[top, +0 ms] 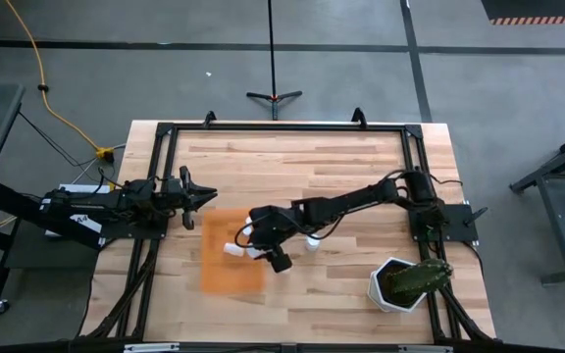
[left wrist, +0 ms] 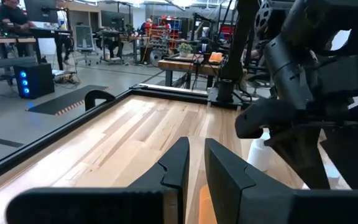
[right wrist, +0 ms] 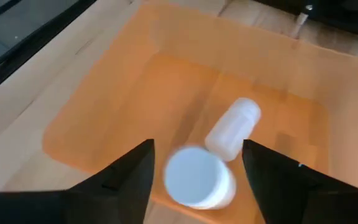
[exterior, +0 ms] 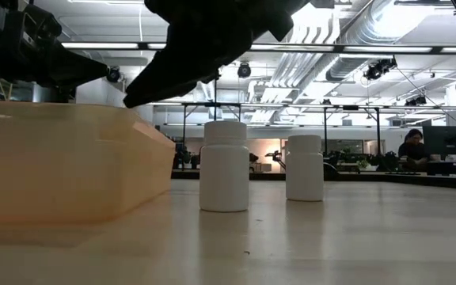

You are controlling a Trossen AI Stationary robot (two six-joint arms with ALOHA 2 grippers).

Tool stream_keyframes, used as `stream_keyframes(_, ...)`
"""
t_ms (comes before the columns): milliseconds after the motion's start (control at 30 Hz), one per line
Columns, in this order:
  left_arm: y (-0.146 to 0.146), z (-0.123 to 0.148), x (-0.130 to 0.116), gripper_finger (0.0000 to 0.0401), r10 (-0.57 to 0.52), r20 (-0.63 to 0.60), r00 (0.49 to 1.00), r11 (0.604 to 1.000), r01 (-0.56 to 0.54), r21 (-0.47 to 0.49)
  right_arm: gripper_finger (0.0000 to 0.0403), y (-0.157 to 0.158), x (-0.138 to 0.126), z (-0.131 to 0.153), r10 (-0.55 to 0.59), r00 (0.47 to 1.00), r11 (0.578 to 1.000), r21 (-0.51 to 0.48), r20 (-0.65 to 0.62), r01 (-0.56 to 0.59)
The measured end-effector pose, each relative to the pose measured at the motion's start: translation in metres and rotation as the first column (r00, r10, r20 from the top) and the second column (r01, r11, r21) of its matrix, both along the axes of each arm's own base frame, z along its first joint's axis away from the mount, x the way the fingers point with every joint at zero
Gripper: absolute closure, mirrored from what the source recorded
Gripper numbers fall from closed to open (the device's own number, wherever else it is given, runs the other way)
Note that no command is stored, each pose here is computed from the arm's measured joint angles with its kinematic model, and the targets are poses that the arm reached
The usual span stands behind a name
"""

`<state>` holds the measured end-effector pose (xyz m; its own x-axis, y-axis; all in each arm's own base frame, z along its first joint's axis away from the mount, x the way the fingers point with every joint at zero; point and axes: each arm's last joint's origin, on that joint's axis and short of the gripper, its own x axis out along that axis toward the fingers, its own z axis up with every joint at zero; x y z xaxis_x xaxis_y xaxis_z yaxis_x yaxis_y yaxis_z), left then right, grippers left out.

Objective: Pick and place pill bottles into a basket
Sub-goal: Put the top white pill bottle into the orange bin

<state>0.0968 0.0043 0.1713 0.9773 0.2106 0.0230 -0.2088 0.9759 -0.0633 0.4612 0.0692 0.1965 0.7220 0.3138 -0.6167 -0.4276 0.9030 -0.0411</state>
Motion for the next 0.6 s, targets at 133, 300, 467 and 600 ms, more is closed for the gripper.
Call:
stream_keyframes(133,0.0,0.0,0.0,0.0313,0.0,0.0,1.0,1.0,0.0,0.0,0.0154,-0.003,0.0,-0.001,-0.013,1.0,1.0,0.007,-0.016,0.013)
stream_keyframes(300,0.0,0.0,0.0,0.0313,-0.002,0.0,1.0,1.0,0.002,0.0,0.0152,-0.014,-0.012,0.018,-0.058,0.996,0.998,0.018,-0.072,0.059)
stream_keyframes(467,0.0,0.0,0.0,0.0313,-0.009,0.0,1.0,1.0,0.009,0.0,0.0152,-0.022,-0.041,0.038,-0.111,0.96,0.993,0.008,-0.258,0.117)
stream_keyframes(600,-0.001,0.0,0.0,0.0313,-0.02,-0.001,1.0,1.0,0.02,0.0,0.0152,-0.018,-0.072,0.03,-0.202,0.867,0.979,-0.098,-0.454,0.177)
